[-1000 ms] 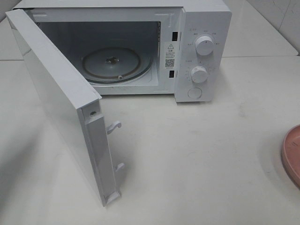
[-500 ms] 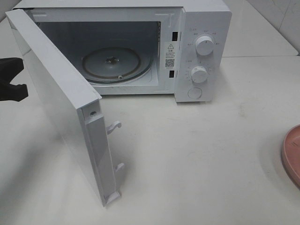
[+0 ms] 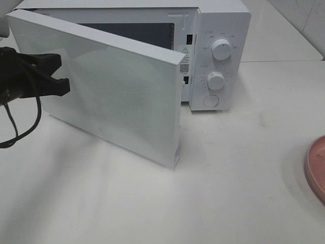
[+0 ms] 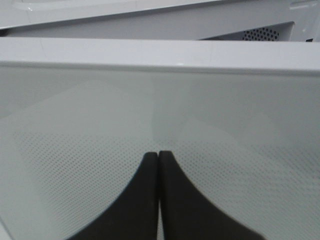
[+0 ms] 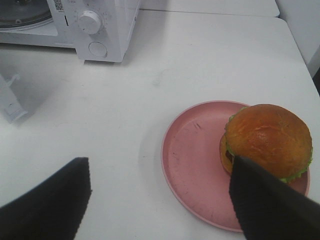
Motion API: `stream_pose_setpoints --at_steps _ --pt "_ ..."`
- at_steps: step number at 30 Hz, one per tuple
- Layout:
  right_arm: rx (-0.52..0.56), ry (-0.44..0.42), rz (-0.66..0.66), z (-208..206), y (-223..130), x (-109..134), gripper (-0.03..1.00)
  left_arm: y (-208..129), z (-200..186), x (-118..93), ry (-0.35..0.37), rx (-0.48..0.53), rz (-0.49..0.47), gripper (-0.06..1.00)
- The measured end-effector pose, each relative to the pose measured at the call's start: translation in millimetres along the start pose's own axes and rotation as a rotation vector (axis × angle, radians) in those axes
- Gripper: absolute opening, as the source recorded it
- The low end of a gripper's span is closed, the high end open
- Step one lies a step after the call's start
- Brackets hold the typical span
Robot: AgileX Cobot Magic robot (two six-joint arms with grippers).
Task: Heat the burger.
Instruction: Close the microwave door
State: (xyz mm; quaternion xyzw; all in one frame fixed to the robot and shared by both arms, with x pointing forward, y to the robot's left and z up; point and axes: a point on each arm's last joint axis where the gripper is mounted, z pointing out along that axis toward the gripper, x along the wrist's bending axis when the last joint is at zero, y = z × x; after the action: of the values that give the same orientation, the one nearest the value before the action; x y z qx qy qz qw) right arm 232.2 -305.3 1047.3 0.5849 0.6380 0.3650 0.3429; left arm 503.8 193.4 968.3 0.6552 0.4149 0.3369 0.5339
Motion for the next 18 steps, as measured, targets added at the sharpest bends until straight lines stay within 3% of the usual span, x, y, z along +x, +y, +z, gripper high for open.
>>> stream_pose_setpoints --at_steps 18 --pt "0.0 0.0 0.0 0.0 0.0 0.0 0.77 10.1 53.5 -51.9 0.044 -0.002 -0.029 0.0"
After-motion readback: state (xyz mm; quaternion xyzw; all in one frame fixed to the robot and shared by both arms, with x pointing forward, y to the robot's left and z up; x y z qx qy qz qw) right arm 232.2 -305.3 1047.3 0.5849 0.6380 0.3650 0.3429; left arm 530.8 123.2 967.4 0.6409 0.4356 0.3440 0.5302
